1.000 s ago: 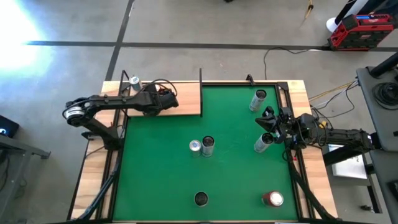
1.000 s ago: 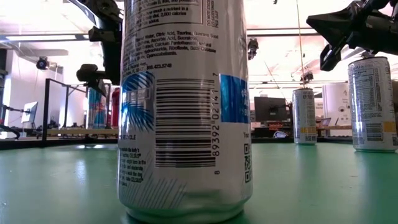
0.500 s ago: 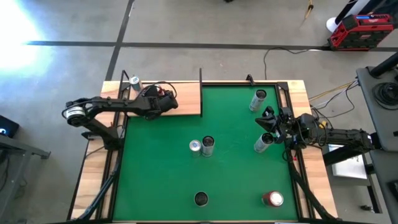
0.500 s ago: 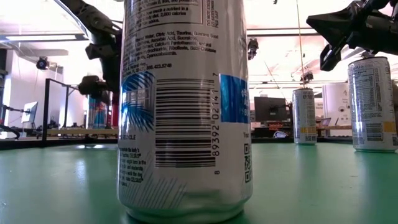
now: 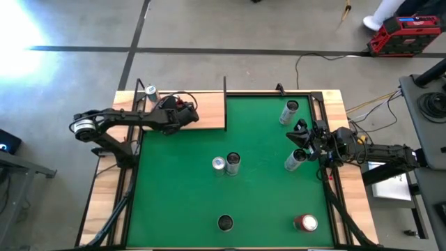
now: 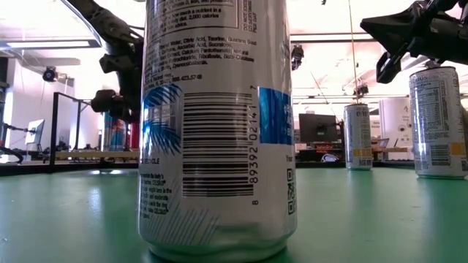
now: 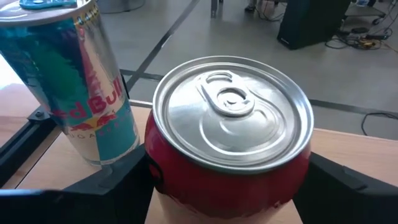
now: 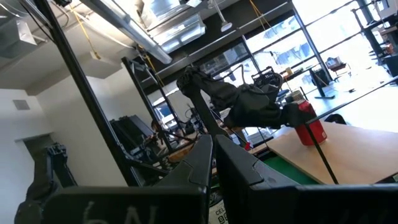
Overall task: Place canned beverage on shelf
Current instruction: Put the left red soda can on the shelf
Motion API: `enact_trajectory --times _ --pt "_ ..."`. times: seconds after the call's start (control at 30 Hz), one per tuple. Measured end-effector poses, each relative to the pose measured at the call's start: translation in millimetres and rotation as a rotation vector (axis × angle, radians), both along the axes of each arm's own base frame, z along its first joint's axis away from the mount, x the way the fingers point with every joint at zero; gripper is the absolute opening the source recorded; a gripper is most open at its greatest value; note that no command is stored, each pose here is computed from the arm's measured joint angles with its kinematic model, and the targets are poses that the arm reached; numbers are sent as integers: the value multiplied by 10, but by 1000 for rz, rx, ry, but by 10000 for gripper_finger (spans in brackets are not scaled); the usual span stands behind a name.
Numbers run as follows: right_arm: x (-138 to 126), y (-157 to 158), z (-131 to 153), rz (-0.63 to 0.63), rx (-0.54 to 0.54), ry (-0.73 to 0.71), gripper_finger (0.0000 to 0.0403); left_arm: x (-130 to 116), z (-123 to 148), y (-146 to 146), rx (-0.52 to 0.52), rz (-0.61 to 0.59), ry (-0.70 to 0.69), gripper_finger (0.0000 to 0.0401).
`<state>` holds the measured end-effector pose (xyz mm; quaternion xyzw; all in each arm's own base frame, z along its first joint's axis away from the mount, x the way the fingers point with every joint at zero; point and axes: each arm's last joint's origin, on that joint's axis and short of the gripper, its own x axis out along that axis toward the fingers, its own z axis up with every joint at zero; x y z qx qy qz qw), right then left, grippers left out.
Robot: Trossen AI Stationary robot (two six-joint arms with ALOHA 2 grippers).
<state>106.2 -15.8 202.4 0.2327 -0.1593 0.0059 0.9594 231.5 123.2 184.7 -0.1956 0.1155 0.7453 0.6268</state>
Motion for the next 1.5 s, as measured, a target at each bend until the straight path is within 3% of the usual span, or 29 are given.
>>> enact_trajectory --times 0.8,1.5 --pt "0 0 1 0 0 -1 13 -81 54 360 -2 31 -13 298" --pt "0 0 0 0 0 0 13 -80 64 377 7 28 -2 319"
